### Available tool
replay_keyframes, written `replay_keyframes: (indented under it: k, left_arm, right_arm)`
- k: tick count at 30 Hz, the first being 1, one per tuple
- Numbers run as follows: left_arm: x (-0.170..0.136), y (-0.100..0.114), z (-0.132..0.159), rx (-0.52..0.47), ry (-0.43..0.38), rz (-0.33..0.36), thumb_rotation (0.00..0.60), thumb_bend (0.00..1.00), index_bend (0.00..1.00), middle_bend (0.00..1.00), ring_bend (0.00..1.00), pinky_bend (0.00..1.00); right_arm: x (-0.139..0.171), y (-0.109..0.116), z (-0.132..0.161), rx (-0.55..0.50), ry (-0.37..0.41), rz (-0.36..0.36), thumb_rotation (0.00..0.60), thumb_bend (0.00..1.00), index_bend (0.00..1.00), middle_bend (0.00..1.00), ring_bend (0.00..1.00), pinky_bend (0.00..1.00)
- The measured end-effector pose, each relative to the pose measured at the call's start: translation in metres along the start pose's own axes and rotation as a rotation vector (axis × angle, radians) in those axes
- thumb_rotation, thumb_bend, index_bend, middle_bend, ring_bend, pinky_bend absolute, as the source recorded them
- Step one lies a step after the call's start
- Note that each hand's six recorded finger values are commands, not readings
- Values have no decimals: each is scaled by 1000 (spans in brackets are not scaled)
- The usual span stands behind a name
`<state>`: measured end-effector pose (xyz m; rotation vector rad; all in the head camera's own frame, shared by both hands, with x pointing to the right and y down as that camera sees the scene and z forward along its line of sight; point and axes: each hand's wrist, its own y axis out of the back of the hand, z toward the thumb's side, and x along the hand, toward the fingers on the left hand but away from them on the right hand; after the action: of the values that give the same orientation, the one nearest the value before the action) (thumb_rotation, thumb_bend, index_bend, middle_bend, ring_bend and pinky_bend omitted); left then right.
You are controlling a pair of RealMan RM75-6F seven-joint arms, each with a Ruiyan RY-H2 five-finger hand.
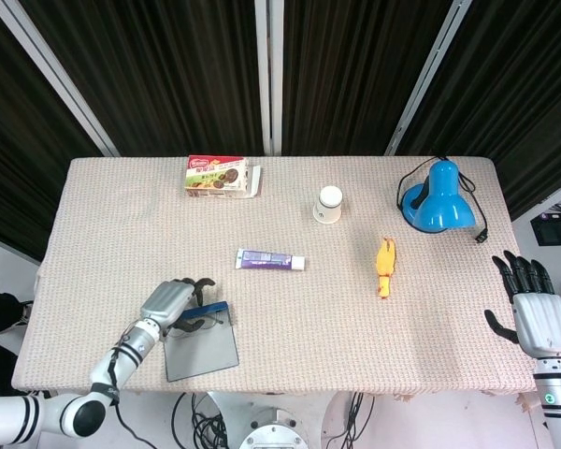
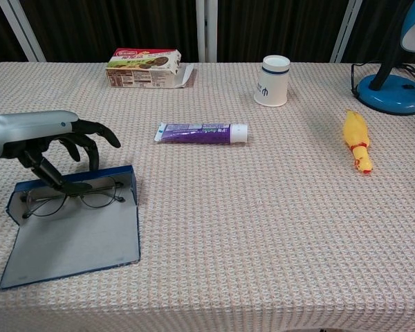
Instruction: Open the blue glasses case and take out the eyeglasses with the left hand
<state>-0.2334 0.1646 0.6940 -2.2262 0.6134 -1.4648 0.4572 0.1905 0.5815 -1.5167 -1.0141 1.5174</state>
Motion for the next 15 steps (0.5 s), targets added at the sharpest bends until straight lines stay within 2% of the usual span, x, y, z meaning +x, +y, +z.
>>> replay_keyframes:
  k: [5, 15]
  left_arm:
    - [3, -2, 1, -1, -4, -8, 600, 363, 185, 434, 214, 267]
    - [4, -2, 0, -9, -5, -15, 600, 365, 186, 454, 217, 267]
  right_arm:
    - [0, 0, 0, 0, -1, -1, 600, 239, 0, 0, 0, 0]
    - [-1, -1, -1, -1, -4, 4, 600, 239, 0, 0, 0, 0]
